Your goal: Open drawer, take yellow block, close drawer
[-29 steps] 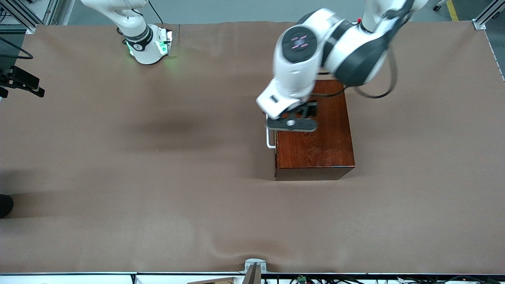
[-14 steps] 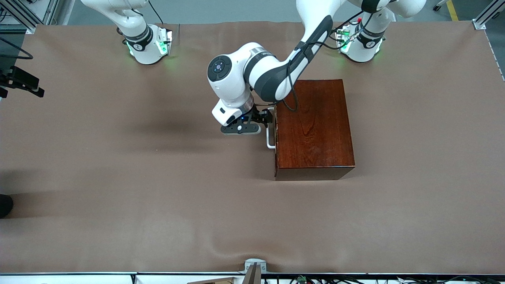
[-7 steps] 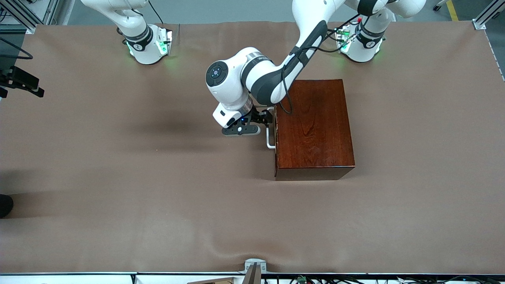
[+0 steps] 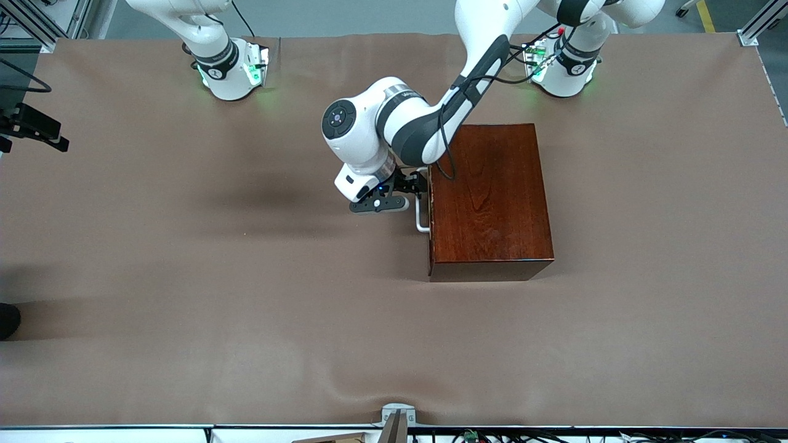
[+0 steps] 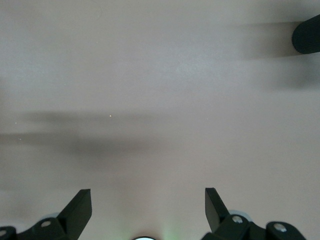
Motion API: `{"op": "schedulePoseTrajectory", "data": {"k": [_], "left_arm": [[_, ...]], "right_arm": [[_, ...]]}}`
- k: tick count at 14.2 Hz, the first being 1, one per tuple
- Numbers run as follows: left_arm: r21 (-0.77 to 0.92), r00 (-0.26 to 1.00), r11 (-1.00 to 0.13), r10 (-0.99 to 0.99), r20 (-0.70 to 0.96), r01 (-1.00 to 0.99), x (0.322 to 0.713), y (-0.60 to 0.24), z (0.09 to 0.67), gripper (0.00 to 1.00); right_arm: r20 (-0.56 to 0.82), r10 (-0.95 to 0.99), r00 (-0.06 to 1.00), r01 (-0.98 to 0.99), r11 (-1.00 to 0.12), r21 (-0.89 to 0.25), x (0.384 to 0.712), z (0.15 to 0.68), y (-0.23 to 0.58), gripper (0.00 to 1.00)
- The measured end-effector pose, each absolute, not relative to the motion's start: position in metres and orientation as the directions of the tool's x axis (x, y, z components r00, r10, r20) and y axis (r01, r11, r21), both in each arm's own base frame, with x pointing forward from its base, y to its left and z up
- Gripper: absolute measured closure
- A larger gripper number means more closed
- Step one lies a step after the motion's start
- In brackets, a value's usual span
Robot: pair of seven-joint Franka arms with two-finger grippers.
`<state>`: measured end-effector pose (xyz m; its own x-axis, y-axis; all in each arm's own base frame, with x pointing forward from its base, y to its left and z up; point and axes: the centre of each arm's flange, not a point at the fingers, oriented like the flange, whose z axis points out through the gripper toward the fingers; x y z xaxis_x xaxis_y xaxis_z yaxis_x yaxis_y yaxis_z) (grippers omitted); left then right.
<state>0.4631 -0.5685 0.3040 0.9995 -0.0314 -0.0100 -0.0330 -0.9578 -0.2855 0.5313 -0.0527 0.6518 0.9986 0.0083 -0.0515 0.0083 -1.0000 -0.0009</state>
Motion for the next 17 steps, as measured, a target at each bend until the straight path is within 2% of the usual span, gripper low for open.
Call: {"op": "schedulePoseTrajectory", "data": {"k": [17], "left_arm": [[-0.286, 0.997, -0.955, 0.074, 0.022, 0.078, 0.463, -0.571, 0.285, 0.00]], "right_arm": [[-0.052, -0.008, 0.999, -0.008, -1.000, -0.001, 0.530, 0.652, -0.061, 0.00]]}}
